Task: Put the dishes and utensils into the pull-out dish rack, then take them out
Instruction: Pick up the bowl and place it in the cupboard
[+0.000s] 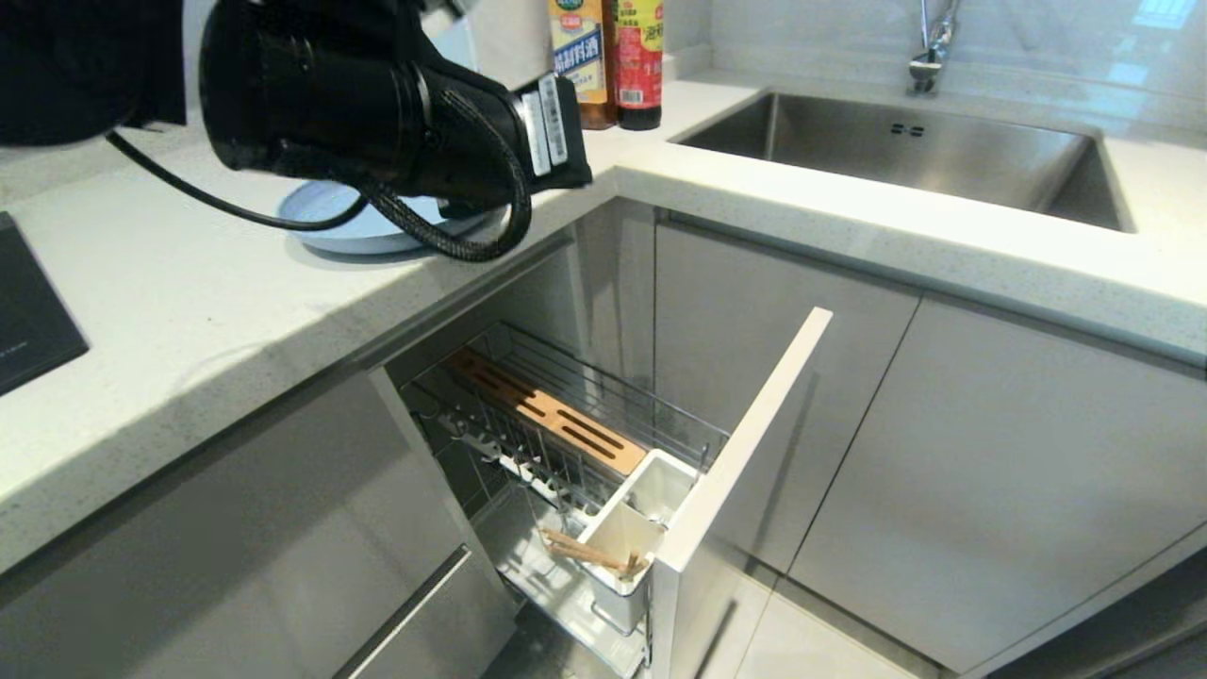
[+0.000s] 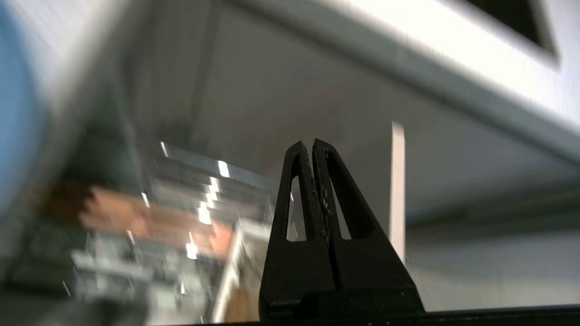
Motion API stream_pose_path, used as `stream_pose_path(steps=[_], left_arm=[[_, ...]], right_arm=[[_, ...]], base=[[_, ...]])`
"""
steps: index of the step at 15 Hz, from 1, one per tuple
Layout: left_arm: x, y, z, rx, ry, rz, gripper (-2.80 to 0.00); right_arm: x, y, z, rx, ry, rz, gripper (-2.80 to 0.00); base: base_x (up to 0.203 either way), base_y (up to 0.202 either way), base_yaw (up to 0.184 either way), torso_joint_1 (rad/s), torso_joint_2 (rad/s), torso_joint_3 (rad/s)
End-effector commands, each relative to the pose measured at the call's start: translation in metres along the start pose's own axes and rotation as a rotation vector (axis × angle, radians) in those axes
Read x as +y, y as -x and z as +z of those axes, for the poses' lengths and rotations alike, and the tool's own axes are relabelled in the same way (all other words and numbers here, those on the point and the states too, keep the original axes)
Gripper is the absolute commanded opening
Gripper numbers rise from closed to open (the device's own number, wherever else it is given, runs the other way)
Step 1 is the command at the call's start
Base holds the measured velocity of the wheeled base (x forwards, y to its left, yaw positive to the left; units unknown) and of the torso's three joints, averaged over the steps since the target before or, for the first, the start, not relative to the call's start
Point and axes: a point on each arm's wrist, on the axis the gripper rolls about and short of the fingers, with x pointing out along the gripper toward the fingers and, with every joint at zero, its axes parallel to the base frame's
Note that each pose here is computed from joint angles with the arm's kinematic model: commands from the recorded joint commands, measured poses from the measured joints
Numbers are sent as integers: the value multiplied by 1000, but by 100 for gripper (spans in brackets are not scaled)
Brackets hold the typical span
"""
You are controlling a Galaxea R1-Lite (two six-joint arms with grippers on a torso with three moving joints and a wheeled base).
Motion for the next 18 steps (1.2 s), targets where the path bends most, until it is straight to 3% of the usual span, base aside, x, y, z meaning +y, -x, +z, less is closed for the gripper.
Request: stream_pose_path(steps=[1,5,10,13,18], left_arm=[[-18,2,-19,125,-8,-27,-280],[-38,-6,-47,292,-23,-40,-280],[-56,-54,-91,450,-82,-16,-280],[-62,-74,-111,507,-104,-3,-280],[-70,-75,-118,525,-111,-17,-280]], right_arm=[[0,0,0,2,0,0,-280],[0,0,0,2,0,0,-280],[0,0,0,2,0,0,-280],[0,0,0,2,0,0,-280],[0,0,0,2,0,0,-280]], base=[[0,0,0,0,0,0],[0,0,0,0,0,0],[0,0,0,0,0,0],[0,0,0,0,0,0],[0,0,0,0,0,0]])
